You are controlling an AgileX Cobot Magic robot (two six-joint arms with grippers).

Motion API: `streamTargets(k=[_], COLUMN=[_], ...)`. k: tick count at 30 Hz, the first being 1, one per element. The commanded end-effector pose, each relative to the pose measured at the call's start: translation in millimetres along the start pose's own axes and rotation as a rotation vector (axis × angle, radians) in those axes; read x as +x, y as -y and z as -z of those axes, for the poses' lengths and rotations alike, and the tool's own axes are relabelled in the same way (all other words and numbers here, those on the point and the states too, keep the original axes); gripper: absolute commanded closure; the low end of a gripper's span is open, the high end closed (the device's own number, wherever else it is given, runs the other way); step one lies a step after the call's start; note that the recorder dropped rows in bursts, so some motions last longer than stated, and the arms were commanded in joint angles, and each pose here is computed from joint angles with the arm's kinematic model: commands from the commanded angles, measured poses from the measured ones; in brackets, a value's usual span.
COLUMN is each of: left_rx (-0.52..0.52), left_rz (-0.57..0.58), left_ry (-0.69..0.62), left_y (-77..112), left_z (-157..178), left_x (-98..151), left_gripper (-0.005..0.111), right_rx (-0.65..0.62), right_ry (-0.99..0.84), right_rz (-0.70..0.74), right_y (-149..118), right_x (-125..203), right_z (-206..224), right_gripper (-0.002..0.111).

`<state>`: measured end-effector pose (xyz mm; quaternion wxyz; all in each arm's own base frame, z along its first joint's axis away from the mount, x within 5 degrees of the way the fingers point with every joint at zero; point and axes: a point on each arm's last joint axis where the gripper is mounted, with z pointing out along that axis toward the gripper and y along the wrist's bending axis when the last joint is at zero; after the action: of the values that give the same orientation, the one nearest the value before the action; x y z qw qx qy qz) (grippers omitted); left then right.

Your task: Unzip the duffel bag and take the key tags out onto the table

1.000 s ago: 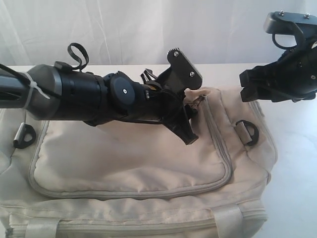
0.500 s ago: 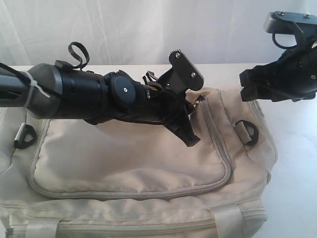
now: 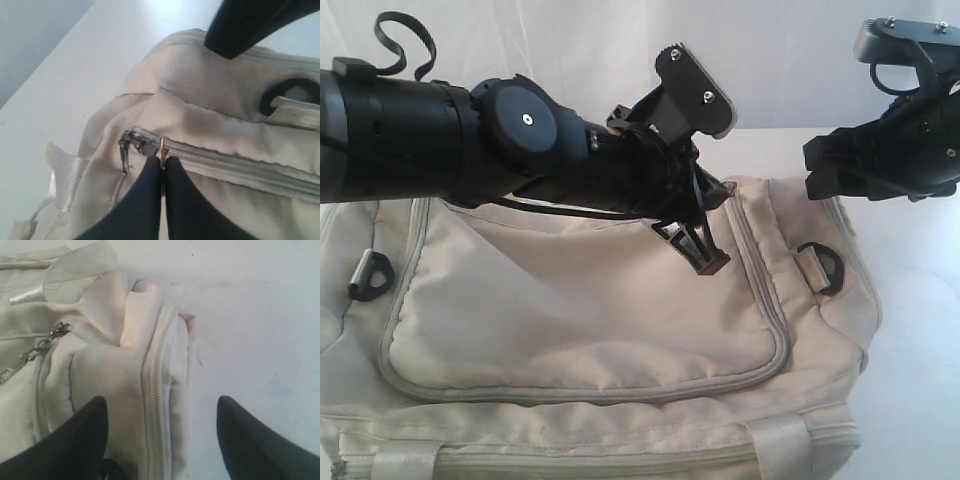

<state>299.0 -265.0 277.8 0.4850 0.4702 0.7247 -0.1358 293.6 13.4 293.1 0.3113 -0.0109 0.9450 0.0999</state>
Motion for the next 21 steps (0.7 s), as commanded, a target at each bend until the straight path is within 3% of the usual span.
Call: streamTargets(k=[1,6,12,17,21], left_rx=[0.089,0.125,0.165,0.207,0.215], left_rz=[0.074,0.111,0.13,0.155,0.154], left_ry=[-0.012,-0.032,-0.053,-0.065,-0.069], left_y=[8.5,11.9,15.6,19.5,20.2], left_z=[8.1,8.5,9.1,9.9,10.0], left_x=[-5.3,-3.8,-2.3,-1.8,-1.5], left_gripper=[0.107,0.107,0.107,0.107,0.107], right_rx=[0.005,-0.011,-0.124,-0.106,-0.106], right_ry=[0.015,0.029,0.066,0.058,0.003], right_rz=[0.005,0.013,0.071,0.06,0.05], right_y=[0.7,-0.7,-11.0,-6.2,-1.5], right_x=[-0.2,-1.5,-4.6,-6.1,-3.0], right_z=[2.1,2.1,2.3,-13.0,-35.0], right_gripper=[0.05,0.05,0.049,0.049,0.042])
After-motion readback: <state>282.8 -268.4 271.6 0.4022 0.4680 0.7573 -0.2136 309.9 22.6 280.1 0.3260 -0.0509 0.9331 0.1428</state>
